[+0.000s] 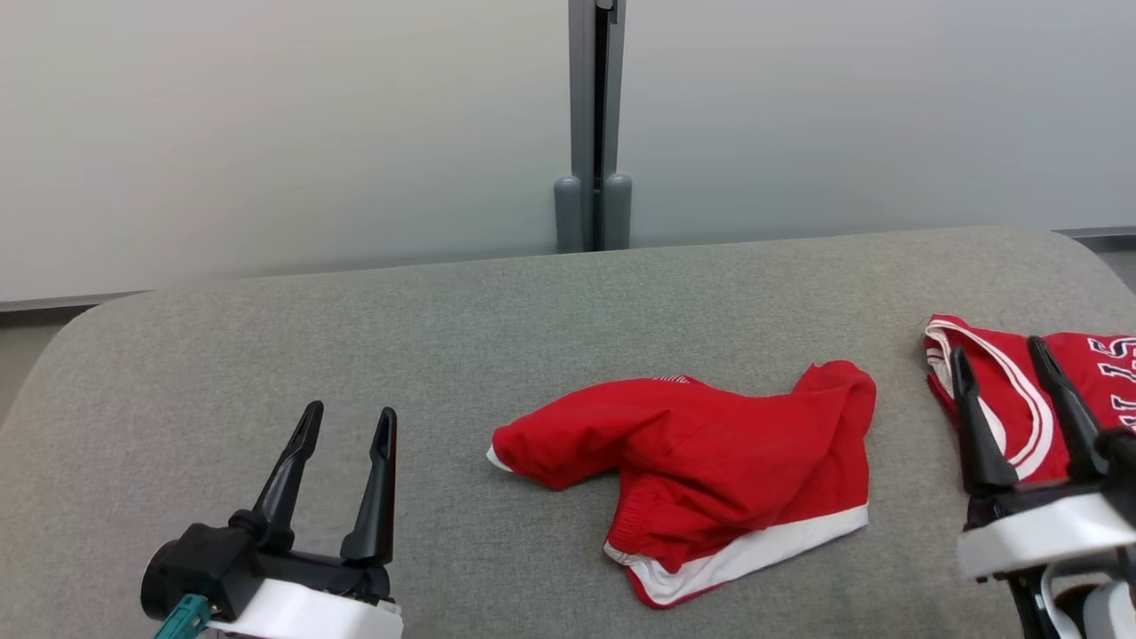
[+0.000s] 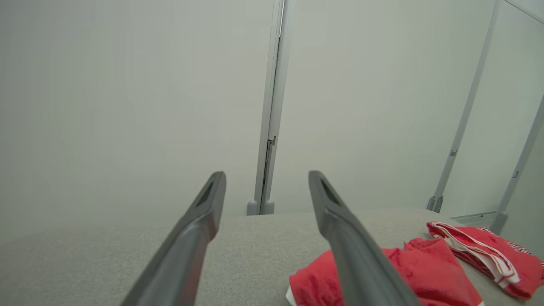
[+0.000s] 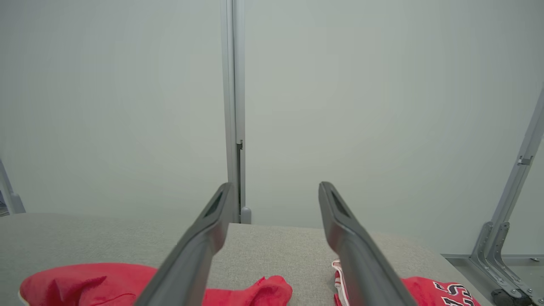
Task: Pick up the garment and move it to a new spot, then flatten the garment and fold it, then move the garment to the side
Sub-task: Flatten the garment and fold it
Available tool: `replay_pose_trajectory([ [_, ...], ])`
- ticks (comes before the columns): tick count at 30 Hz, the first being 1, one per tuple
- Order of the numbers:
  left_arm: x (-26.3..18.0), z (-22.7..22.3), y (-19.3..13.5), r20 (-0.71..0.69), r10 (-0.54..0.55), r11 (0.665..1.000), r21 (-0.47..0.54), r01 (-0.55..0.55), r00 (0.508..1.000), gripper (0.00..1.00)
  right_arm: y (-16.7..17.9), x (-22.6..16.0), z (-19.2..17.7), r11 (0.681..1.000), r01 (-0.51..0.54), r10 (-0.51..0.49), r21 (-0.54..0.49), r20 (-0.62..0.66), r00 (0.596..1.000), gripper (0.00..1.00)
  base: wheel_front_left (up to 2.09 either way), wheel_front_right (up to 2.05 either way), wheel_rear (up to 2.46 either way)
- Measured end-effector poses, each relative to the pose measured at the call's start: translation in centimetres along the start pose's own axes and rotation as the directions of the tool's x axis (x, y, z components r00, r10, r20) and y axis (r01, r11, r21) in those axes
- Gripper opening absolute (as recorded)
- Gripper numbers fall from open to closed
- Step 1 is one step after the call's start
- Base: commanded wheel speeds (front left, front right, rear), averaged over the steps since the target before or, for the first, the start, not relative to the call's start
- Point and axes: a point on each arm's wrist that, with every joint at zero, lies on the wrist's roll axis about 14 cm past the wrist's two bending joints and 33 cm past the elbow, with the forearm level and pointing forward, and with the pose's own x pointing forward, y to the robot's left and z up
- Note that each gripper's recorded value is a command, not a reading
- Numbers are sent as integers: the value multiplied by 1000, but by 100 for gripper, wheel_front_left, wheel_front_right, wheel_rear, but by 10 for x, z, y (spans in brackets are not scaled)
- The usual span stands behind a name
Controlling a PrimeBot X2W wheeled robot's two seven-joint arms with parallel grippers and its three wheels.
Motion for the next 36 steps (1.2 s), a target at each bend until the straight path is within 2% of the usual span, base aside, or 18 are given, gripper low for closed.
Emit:
replay_pose_trajectory([
  [8, 4, -6, -10, -12, -21, 999, -25, 20, 1000, 100, -14, -39, -13, 995, 85, -84, 45, -8, 996, 100, 0, 0, 0],
  [15, 7, -10, -13, -20, -36, 999, -32, 35, 999, 100, -16, -44, -15, 995, 94, -94, 44, -9, 996, 100, 0, 0, 0],
  [17, 7, -14, -20, -35, -66, 997, -48, 64, 997, 100, -14, -43, -15, 995, 88, -87, 46, -8, 996, 100, 0, 0, 0],
  [21, -1, -49, -53, -195, -201, 978, -105, 183, 960, 100, -14, -42, -19, 995, 87, -86, 48, -19, 996, 100, 0, 0, 0],
  [25, -6, -86, -78, -386, -313, 950, -137, 281, 868, 100, -16, -39, -22, 995, 86, -85, 45, -31, 996, 100, 0, 0, 0],
  [29, -18, -123, -101, -566, -393, 918, -198, 344, 724, 100, -24, -32, -16, 996, 90, -90, 23, -18, 996, 100, 0, 0, 0],
  [33, -40, -152, -125, -692, -467, 874, -266, 407, 551, 100, -29, -33, -16, 993, 112, -112, 37, -19, 994, 100, 0, 0, 0],
  [36, -43, -161, -135, -718, -506, 846, -306, 436, 478, 100, -33, -33, -17, 991, 129, -129, 46, -20, 992, 100, 0, 0, 0],
])
